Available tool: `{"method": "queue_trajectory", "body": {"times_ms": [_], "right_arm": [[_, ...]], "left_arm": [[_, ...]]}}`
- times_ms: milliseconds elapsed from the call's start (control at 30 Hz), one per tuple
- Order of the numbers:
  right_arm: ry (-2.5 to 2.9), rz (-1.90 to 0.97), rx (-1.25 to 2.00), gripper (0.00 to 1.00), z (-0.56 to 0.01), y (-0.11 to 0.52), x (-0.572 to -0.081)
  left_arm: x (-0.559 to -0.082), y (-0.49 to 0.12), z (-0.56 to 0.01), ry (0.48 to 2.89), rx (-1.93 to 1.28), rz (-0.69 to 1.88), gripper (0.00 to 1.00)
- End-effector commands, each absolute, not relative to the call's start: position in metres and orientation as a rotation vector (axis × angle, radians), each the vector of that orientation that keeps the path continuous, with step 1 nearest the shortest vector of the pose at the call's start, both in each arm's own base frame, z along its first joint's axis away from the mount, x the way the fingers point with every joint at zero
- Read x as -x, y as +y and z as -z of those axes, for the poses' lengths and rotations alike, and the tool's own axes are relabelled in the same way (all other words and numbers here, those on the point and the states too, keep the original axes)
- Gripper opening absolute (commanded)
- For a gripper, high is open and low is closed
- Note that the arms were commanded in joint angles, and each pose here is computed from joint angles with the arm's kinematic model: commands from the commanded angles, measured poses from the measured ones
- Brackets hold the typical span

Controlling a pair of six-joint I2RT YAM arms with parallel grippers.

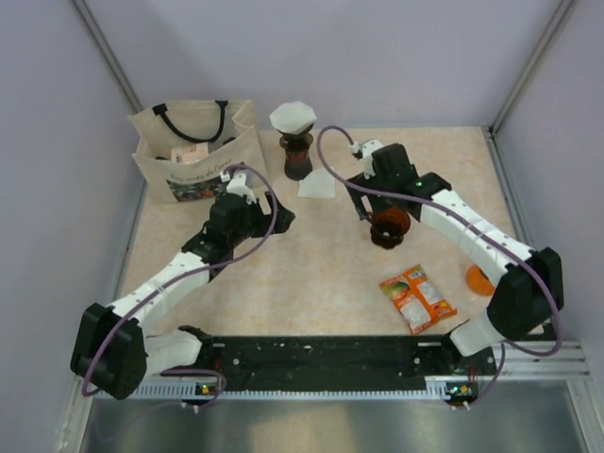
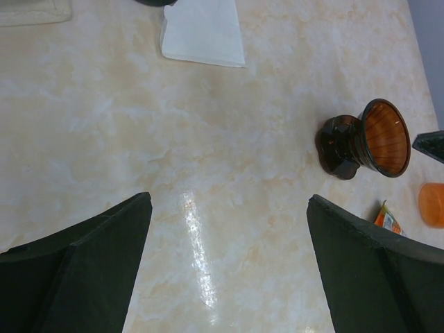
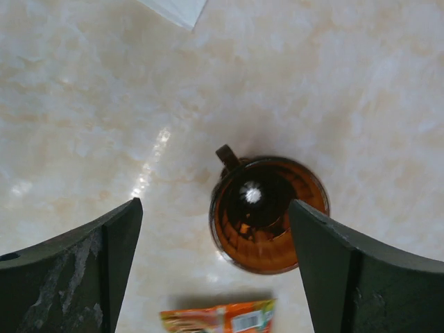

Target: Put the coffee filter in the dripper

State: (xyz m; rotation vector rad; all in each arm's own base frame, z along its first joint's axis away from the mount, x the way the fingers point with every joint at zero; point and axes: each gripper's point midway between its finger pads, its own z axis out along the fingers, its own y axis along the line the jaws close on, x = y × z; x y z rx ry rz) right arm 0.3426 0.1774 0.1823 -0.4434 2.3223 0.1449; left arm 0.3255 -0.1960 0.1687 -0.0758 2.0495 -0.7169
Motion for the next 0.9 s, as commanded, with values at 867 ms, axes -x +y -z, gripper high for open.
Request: {"method": "queue_trajectory", "body": {"times_ms": [867], "right_arm": [[2.415, 0.021, 1.505, 0.59, -0.084, 0.186, -0.401]], "left_arm": [[-0.307, -0.121, -0.230, 1.792, 0.261, 0.464, 0.99]]}}
